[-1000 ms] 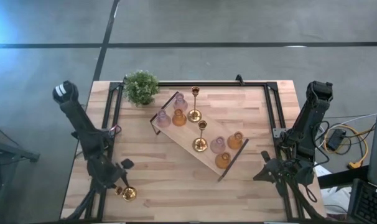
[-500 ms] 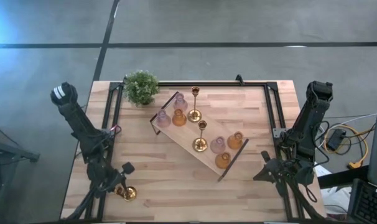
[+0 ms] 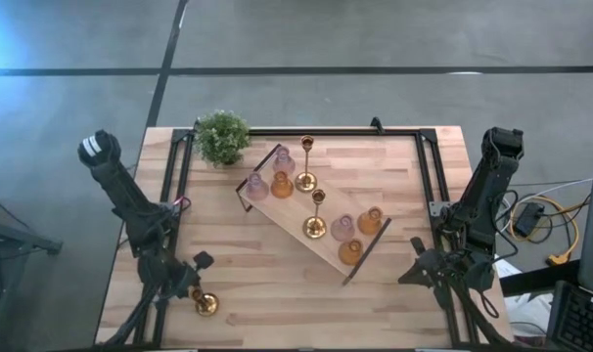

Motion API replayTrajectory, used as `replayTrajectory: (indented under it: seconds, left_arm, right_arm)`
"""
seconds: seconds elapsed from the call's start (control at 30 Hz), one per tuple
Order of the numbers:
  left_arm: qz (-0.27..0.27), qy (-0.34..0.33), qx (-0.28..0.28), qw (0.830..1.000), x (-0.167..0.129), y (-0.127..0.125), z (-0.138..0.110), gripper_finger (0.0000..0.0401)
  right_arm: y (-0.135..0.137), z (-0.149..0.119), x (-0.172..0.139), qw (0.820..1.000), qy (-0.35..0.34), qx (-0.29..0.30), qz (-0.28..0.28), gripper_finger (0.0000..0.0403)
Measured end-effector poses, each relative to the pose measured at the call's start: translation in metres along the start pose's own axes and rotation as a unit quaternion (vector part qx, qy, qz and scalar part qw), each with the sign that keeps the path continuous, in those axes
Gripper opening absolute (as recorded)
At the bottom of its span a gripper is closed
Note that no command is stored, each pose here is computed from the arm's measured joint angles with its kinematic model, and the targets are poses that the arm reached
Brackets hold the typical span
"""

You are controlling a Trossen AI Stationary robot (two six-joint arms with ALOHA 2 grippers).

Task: Pick & Place candle stick holders
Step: Put the gold candle holder on the shelf

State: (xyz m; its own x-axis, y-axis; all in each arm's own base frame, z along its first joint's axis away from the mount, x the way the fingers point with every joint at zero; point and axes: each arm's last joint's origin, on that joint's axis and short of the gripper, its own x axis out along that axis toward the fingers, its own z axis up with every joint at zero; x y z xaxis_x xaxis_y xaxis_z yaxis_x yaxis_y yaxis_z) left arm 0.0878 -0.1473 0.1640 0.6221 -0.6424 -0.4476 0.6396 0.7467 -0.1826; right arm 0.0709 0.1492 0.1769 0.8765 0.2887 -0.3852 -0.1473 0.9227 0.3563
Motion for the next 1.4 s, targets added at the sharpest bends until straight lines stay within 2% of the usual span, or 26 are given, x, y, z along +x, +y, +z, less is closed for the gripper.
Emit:
replayTrajectory:
  seconds: [0.17,0.3,0.5,0.6,0.73,1.2,1.4]
  left_arm:
    - [0.031,-0.044,-0.034,0.998,0.0,0.002,0.024,0.0018]
    - [0.058,-0.07,-0.064,0.994,-0.003,0.008,0.053,0.0018]
    - [0.161,-0.063,-0.088,0.981,-0.016,0.026,0.099,0.0018]
    - [0.209,-0.086,-0.084,0.97,-0.027,0.036,0.124,0.0018]
    - [0.249,-0.118,-0.075,0.958,-0.04,0.05,0.149,0.0018]
    - [0.395,-0.181,-0.088,0.897,-0.085,0.104,0.193,0.0018]
    - [0.411,-0.173,-0.068,0.892,-0.093,0.12,0.217,0.0018]
  right_arm:
    - [0.0,0.0,0.0,1.0,0.0,0.0,0.0,0.0008]
    - [0.0,0.0,0.0,1.0,0.001,0.0,0.001,0.0008]
    - [0.0,0.0,0.0,1.0,0.001,0.0,0.001,0.0008]
    - [0.0,0.0,0.0,1.0,0.001,-0.001,0.001,0.0008]
    - [0.0,0.0,0.0,1.0,0.001,-0.002,0.001,0.0008]
    - [0.0,0.0,0.0,1.0,0.001,-0.001,0.001,0.0008]
    - [0.0,0.0,0.0,1.0,0.001,-0.001,0.001,0.0008]
